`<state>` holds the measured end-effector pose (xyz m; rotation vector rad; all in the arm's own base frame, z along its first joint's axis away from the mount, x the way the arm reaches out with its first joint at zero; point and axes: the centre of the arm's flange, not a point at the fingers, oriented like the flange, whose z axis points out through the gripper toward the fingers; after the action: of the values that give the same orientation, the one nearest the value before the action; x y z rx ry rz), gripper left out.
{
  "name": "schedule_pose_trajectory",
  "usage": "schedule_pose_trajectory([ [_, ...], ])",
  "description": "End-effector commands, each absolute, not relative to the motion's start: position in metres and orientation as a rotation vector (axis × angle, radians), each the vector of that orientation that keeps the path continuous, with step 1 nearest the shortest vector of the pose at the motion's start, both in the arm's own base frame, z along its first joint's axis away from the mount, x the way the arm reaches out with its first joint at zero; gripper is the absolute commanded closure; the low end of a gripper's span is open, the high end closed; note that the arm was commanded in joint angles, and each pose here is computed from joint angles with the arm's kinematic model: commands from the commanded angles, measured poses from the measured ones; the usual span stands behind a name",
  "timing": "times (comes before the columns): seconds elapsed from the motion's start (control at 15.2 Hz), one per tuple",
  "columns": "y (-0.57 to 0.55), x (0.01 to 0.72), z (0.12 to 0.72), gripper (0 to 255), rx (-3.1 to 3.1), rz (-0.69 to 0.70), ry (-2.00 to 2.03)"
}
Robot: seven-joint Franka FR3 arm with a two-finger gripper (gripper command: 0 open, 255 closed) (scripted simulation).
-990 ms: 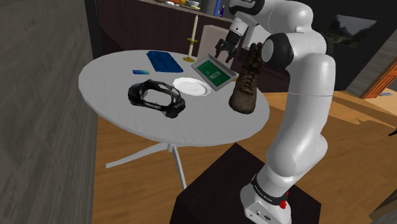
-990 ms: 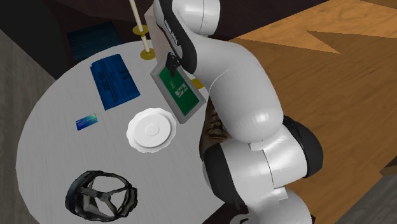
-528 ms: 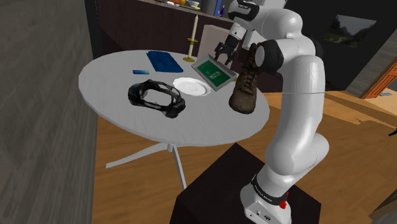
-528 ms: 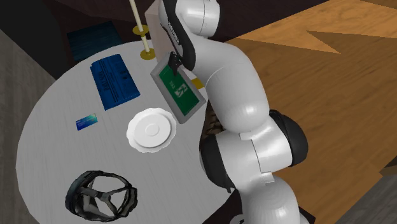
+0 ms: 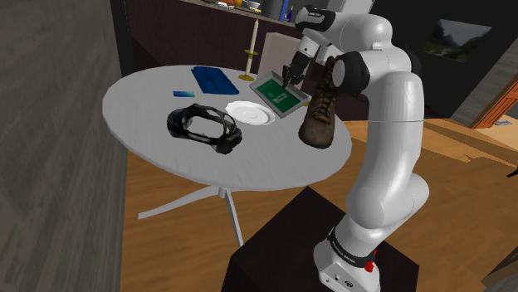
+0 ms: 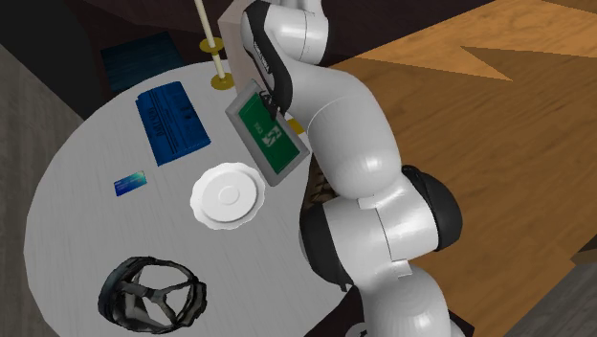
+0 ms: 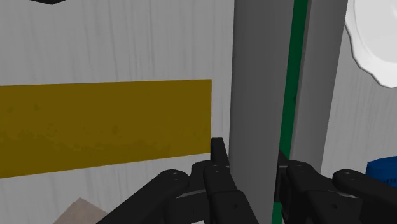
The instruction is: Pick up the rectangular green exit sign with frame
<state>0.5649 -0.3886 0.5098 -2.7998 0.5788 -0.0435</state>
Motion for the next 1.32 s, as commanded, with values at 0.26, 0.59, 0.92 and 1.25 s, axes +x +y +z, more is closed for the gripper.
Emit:
schedule_pose_trajectory([
  [0.26, -0.389, 0.564, 0.509, 255, -2.8, -0.042, 0.58],
  [0.59, -0.389, 0.565, 0.53, 255, -2.8, -0.042, 0.58],
  [0.92, -0.389, 0.565, 0.557, 255, -2.8, -0.042, 0.58],
  [1.25, -0.389, 0.565, 0.583, 255, -2.8, -0.042, 0.58],
])
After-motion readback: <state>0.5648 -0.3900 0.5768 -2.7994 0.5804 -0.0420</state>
